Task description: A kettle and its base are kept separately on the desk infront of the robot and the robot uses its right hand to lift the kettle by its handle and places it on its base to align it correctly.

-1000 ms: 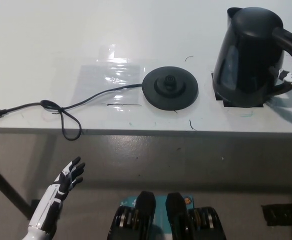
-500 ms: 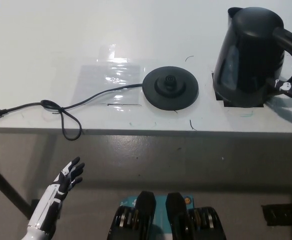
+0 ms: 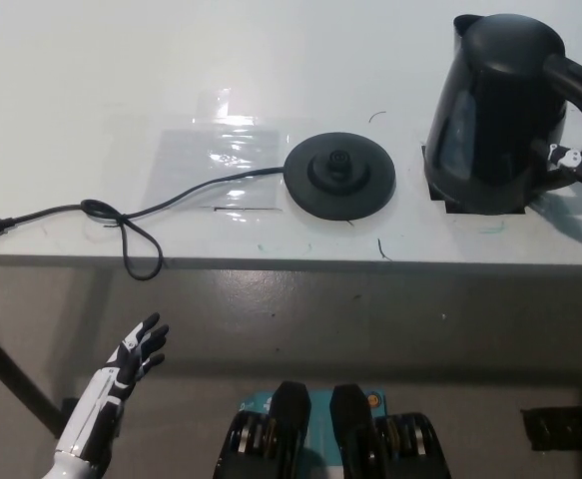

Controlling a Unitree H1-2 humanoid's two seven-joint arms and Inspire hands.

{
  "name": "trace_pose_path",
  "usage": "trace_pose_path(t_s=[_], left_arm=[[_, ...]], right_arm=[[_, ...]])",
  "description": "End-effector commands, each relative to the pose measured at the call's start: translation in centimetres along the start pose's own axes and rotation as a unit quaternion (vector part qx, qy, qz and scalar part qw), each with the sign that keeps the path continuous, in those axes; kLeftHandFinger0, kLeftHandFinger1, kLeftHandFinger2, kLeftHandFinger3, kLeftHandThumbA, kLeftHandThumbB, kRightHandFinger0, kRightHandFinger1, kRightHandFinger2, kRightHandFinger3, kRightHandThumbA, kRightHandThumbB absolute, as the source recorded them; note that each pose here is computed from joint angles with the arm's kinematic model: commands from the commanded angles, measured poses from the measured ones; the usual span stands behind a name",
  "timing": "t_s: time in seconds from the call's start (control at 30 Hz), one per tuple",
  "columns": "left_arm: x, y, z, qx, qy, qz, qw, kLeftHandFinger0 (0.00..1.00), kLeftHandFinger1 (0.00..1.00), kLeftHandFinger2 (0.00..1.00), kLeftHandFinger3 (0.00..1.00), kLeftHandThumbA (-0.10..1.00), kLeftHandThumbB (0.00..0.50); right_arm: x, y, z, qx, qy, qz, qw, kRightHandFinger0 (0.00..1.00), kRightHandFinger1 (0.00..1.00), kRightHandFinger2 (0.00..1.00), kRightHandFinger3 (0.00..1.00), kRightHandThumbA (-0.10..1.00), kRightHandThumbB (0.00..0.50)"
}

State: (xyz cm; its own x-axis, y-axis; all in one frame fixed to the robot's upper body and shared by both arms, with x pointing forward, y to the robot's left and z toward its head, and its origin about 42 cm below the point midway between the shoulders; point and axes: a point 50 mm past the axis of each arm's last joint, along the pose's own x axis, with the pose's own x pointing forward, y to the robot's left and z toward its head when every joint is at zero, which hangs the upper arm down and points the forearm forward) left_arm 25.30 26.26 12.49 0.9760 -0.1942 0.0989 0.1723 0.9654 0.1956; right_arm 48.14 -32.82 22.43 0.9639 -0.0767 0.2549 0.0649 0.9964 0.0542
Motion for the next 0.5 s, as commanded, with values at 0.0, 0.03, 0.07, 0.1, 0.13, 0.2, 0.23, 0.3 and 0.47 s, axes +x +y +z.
trace_pose_path(t_s=[0.0, 0.03, 0.07, 0.1, 0.13, 0.2, 0.23, 0.3, 0.47], left_arm=[[0.20, 0.43, 1.03, 0.008, -0.025, -0.011, 1.000, 1.00, 1.00, 1.00, 1.00, 0.99, 0.177], [0.22, 0.41, 1.04, 0.009, -0.026, -0.010, 1.000, 1.00, 1.00, 1.00, 1.00, 0.99, 0.176], [0.28, 0.42, 1.09, 0.009, -0.027, -0.009, 1.000, 1.00, 1.00, 1.00, 1.00, 0.99, 0.175], [0.31, 0.45, 1.13, 0.010, -0.027, -0.009, 1.000, 1.00, 1.00, 1.00, 1.00, 0.99, 0.170], [0.38, 0.57, 1.16, 0.011, -0.027, -0.010, 1.000, 1.00, 1.00, 1.00, 1.00, 1.00, 0.163], [0.41, 0.64, 1.18, 0.012, -0.028, -0.011, 0.999, 1.00, 1.00, 1.00, 1.00, 1.00, 0.161], [0.42, 0.64, 1.18, 0.013, -0.028, -0.012, 0.999, 1.00, 1.00, 1.00, 1.00, 1.00, 0.161], [0.43, 0.75, 1.05, 0.013, -0.028, -0.015, 0.999, 1.00, 1.00, 1.00, 1.00, 1.00, 0.170], [0.55, 0.88, 1.05, 0.013, -0.030, -0.012, 0.999, 1.00, 1.00, 1.00, 1.00, 1.00, 0.146]], right_arm=[[2.54, 0.62, 3.94, -0.009, -0.026, -0.056, 0.998, 0.07, 0.17, 0.31, 0.36, 0.45, 0.298], [2.63, 0.62, 4.00, -0.029, -0.022, -0.073, 0.997, 0.01, 0.10, 0.28, 0.27, 0.33, 0.293], [2.71, 0.80, 4.11, -0.040, -0.015, -0.081, 0.996, 0.00, 0.05, 0.20, 0.15, 0.14, 0.278], [2.64, 1.05, 4.12, -0.051, -0.005, -0.075, 0.996, 0.00, 0.04, 0.21, 0.12, -0.03, 0.267], [2.56, 1.37, 4.07, -0.073, 0.000, -0.061, 0.995, 0.00, 0.10, 0.33, 0.19, -0.09, 0.266], [2.48, 1.55, 4.03, -0.083, 0.002, -0.053, 0.995, 0.00, 0.15, 0.45, 0.34, -0.10, 0.263], [2.43, 1.59, 4.01, -0.086, 0.003, -0.050, 0.995, 0.00, 0.15, 0.45, 0.34, -0.10, 0.263], [2.05, 1.52, 3.31, -0.078, 0.015, -0.046, 0.996, 0.00, 0.26, 0.59, 0.53, -0.10, 0.210], [2.09, 1.15, 3.17, -0.072, 0.021, -0.052, 0.996, 0.00, 0.32, 0.68, 0.62, -0.10, 0.204]])
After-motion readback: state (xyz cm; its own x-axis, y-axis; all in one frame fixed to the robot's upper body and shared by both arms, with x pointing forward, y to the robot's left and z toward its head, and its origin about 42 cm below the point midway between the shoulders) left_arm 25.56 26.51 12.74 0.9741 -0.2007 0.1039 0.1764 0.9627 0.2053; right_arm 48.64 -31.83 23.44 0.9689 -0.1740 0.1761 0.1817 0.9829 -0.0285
